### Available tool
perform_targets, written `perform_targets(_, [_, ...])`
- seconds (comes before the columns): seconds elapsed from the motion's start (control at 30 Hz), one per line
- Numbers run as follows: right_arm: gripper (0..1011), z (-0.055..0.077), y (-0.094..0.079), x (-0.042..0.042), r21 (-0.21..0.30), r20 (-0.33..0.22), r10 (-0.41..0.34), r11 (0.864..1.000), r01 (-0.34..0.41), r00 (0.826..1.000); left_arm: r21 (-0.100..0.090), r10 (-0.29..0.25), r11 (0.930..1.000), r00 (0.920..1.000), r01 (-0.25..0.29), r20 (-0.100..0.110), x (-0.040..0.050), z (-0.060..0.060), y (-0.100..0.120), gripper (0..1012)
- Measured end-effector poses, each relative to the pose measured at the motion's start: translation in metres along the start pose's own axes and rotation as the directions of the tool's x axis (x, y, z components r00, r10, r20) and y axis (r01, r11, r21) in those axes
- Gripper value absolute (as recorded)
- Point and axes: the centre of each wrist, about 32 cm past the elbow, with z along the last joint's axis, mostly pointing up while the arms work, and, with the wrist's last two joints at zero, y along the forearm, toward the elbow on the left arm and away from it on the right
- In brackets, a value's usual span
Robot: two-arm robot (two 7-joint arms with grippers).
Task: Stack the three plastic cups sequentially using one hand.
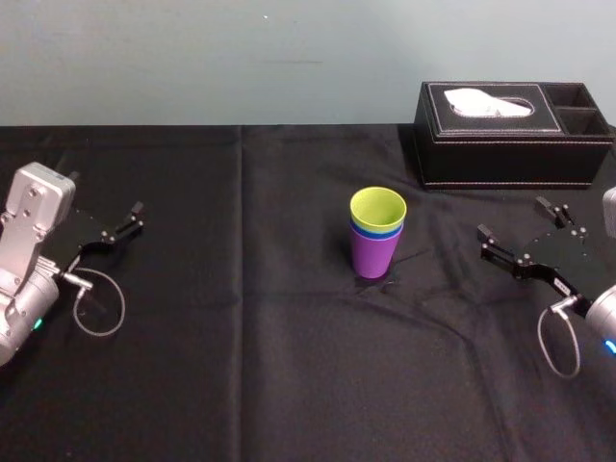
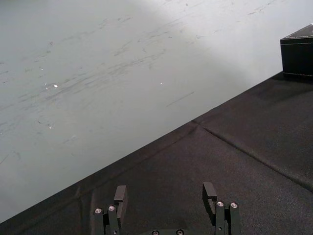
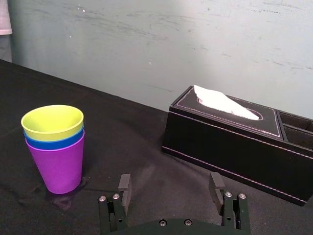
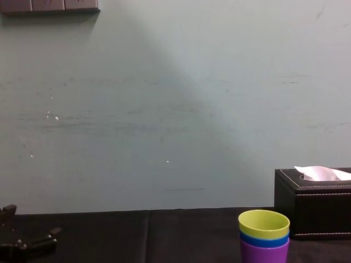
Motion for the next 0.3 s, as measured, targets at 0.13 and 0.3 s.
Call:
perform_targets(0.13, [1004,0.0004,0.0000,-0.0001,0.001,0.000,0.001,1.000,-0.001,1.000,0.000,0.000,1.0000,1.0000,0.000,0.000,0.0000,0.0000,0.0000,1011])
perform_targets(0.3, [1004,0.0007,0.0001,-0.0002,0.001,-0.001,0.003,1.000,-0.003,1.000,0.000,0.000,1.0000,1.0000,0.000,0.000,0.0000,0.0000,0.0000,1011])
